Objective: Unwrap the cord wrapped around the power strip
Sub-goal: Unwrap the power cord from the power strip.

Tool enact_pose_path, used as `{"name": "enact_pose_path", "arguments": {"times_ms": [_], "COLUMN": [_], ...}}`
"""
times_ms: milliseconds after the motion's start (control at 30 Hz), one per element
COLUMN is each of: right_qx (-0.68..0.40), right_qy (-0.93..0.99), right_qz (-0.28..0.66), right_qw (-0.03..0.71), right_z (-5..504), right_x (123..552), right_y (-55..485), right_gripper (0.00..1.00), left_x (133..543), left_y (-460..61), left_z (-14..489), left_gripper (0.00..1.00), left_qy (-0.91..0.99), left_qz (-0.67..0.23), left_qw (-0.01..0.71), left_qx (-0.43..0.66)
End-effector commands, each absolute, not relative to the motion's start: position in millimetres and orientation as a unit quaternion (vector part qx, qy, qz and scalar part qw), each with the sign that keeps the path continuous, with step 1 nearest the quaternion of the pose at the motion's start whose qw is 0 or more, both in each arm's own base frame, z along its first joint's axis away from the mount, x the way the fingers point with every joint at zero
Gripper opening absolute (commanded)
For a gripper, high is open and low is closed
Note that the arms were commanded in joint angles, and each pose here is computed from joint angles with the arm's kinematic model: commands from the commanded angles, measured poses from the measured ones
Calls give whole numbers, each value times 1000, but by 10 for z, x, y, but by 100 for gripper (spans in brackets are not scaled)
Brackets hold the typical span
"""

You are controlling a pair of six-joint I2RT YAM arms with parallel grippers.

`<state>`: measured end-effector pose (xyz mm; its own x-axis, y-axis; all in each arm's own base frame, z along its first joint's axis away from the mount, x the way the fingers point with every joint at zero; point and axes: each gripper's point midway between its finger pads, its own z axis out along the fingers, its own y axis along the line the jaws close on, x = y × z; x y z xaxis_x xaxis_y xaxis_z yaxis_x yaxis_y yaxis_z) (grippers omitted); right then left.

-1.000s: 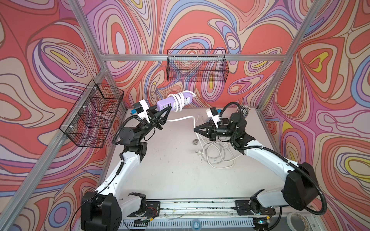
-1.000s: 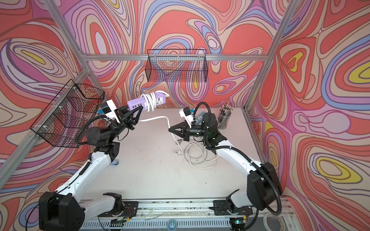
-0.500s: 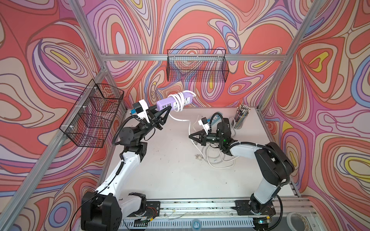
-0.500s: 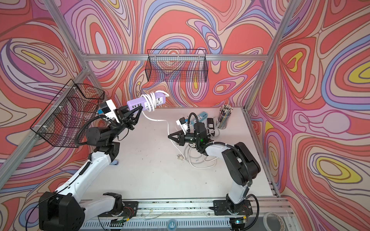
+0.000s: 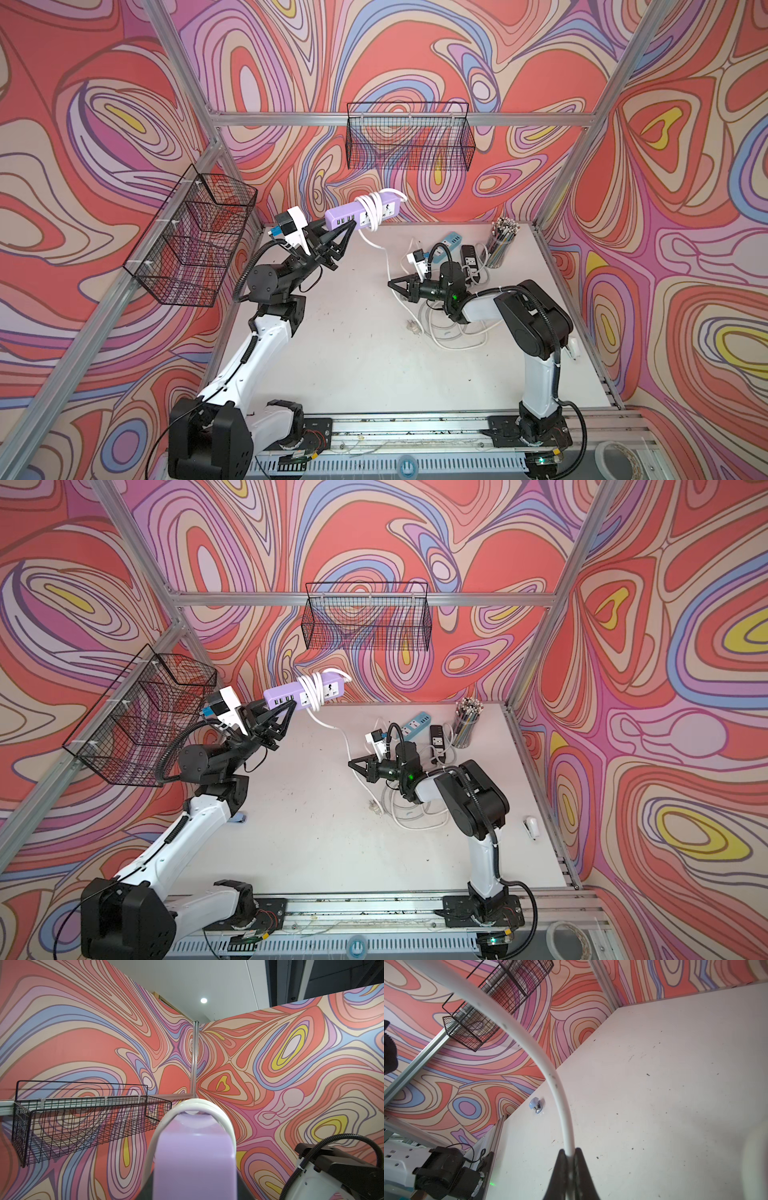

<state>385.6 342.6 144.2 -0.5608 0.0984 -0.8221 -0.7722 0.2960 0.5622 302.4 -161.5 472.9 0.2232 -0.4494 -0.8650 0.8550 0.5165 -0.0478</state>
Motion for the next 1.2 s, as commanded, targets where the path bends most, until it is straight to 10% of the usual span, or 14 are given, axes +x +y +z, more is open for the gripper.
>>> {"name": "enact_pose_path", "arguments": {"times_ms": [0, 667, 967, 1167], "right_qx": [-216, -169, -224, -266], "right_qy": [719, 749, 691, 649], "right_qz": [496, 433, 464, 449], "right_qw": [436, 471, 507, 553], "right_z": [1398, 1171, 1909, 2596], "right_x": [4065, 4814, 4504, 4240], "right_y": [3329, 3333, 3282, 3178], "right_gripper": [0, 0, 98, 98], "left_x": [2750, 2778, 2808, 2807], "left_y": [-1538, -1550, -1558, -1560], "left_z": [5037, 4993, 4958, 4960], "left_gripper": [0, 0, 0, 0], "left_qy": [377, 381, 387, 387], "left_qz": [-428, -433, -432, -432], "left_qw": [784, 780, 778, 777], "left_qx": [244, 242, 242, 243]}}
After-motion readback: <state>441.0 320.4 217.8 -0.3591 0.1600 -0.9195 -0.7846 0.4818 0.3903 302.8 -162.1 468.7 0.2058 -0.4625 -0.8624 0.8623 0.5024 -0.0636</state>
